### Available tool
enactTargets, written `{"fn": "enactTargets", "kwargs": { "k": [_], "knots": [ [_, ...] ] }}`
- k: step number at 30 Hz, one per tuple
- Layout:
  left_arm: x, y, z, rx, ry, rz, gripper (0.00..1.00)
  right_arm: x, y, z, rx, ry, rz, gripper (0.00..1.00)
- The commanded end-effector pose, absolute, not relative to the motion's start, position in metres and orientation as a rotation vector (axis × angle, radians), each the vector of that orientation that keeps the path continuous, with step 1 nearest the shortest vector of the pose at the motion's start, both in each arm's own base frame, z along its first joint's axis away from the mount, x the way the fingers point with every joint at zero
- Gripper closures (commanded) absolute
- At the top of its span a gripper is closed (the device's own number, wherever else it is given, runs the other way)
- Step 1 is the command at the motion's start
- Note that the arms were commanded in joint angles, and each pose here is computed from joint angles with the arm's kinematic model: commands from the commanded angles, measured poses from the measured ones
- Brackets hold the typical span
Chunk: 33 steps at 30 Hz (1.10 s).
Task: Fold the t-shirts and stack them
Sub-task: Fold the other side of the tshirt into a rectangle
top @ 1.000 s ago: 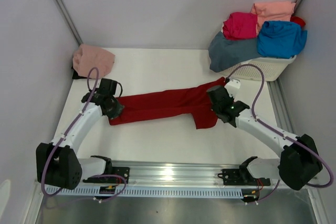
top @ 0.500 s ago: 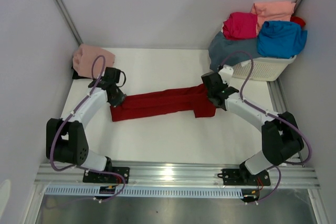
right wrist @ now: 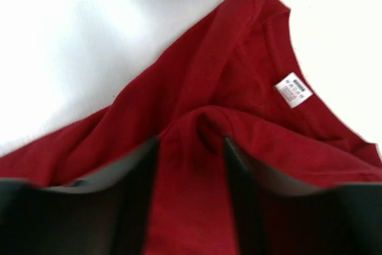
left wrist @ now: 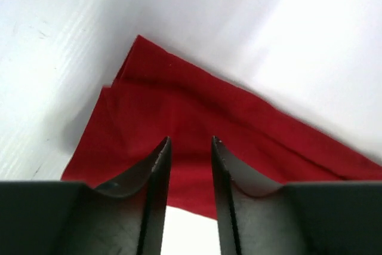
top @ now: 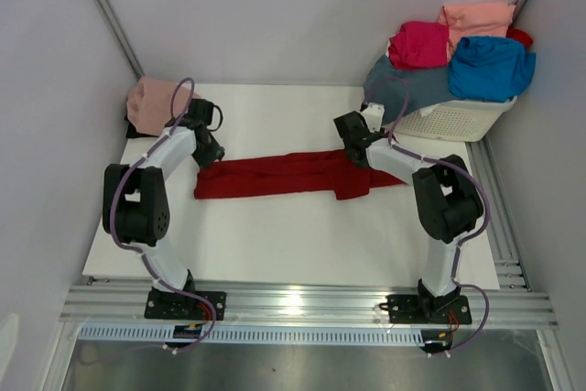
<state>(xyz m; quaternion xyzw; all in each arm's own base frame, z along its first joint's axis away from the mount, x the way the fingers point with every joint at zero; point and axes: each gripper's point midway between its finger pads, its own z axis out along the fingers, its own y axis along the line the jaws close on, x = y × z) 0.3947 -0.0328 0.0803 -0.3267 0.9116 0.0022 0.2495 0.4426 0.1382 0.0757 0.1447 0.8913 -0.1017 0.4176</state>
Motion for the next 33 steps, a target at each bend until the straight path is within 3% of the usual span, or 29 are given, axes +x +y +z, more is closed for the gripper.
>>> {"fn": "enactTargets", "kwargs": {
  "k": [1, 2, 3, 9, 16, 25, 33],
  "knots": [
    [0.408, -0.038, 0.076, -0.845, 2.494, -0.052, 0.57, 0.458, 0.140, 0.098, 0.353, 2.174, -0.255, 0.41],
    [0.408, -0.039, 0.074, -0.845, 2.494, -0.064, 0.52, 0.459, 0.141, 0.101, 0.350, 2.158, -0.240, 0.33],
    [0.409, -0.040, 0.073, -0.841, 2.493, -0.071, 0.45, 0.456, 0.141, 0.100, 0.336, 2.160, -0.238, 0.30],
    [0.408, -0.044, 0.083, -0.831, 2.455, -0.122, 0.22, 0.447, 0.139, 0.123, 0.295, 2.113, -0.205, 0.24],
    [0.378, -0.053, 0.091, -0.880, 2.404, -0.223, 0.21, 0.413, 0.126, 0.121, 0.329, 2.148, -0.258, 0.25],
    [0.344, -0.075, 0.071, -0.901, 2.461, -0.210, 0.23, 0.356, 0.130, 0.075, 0.345, 2.268, -0.220, 0.26],
    [0.338, -0.080, 0.051, -0.917, 2.519, -0.174, 0.25, 0.353, 0.129, 0.056, 0.327, 2.294, -0.210, 0.33]
  ]
}}
